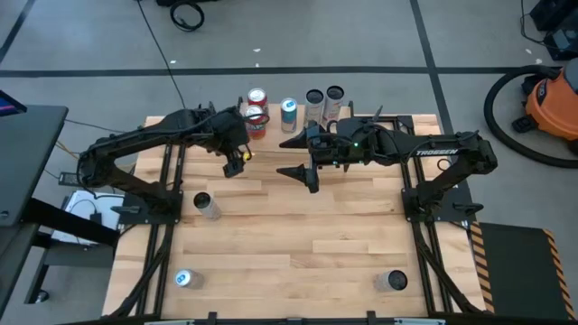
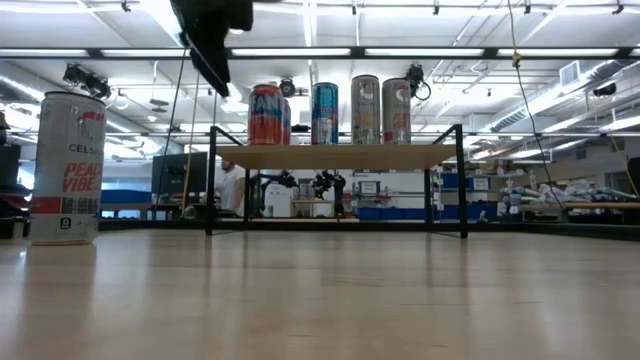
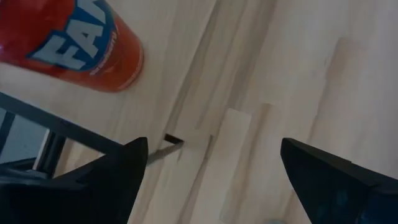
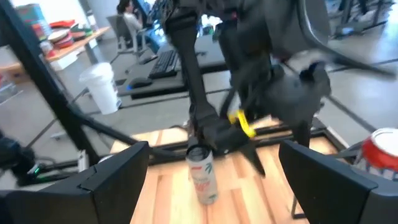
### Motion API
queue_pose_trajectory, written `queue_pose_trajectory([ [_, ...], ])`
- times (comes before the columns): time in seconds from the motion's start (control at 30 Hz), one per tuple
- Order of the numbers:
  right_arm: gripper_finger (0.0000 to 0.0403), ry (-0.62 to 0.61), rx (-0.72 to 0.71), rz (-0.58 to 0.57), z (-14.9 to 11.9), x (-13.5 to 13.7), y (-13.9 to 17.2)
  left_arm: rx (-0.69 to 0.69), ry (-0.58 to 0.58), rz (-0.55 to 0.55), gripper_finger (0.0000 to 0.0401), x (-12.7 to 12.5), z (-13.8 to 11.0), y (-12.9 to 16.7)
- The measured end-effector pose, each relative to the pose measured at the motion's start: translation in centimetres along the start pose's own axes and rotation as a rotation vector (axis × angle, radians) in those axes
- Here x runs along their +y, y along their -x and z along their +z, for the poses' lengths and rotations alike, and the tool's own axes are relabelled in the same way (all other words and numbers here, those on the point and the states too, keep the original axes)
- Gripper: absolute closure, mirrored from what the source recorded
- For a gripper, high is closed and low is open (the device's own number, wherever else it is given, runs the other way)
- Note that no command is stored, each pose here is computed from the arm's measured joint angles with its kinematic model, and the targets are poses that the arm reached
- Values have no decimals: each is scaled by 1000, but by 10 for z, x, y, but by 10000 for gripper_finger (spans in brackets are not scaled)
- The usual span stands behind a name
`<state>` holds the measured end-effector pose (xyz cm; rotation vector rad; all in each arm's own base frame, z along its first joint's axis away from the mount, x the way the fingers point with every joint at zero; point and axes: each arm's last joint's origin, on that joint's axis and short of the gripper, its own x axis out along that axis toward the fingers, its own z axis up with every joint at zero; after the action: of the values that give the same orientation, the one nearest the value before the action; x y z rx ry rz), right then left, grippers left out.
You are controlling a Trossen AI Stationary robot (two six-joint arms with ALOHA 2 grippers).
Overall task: Place canned beverage on shelf
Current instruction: Put the left red soda can on the shelf
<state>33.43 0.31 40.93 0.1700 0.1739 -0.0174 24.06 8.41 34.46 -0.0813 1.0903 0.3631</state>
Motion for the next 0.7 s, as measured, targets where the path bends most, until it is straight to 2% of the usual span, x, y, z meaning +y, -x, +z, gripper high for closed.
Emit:
queue_pose_trajectory([
  [0.2, 34, -10, 131, 83, -12, 2, 1, -71, 35, -23, 28, -9, -10, 27],
  [0.4, 34, -58, 240, 106, -23, 13, 3, -133, 63, -46, 28, -14, -18, 45],
  [0.7, 34, -63, 375, 120, -42, 49, 11, -212, 75, -62, 28, -17, -16, 53],
])
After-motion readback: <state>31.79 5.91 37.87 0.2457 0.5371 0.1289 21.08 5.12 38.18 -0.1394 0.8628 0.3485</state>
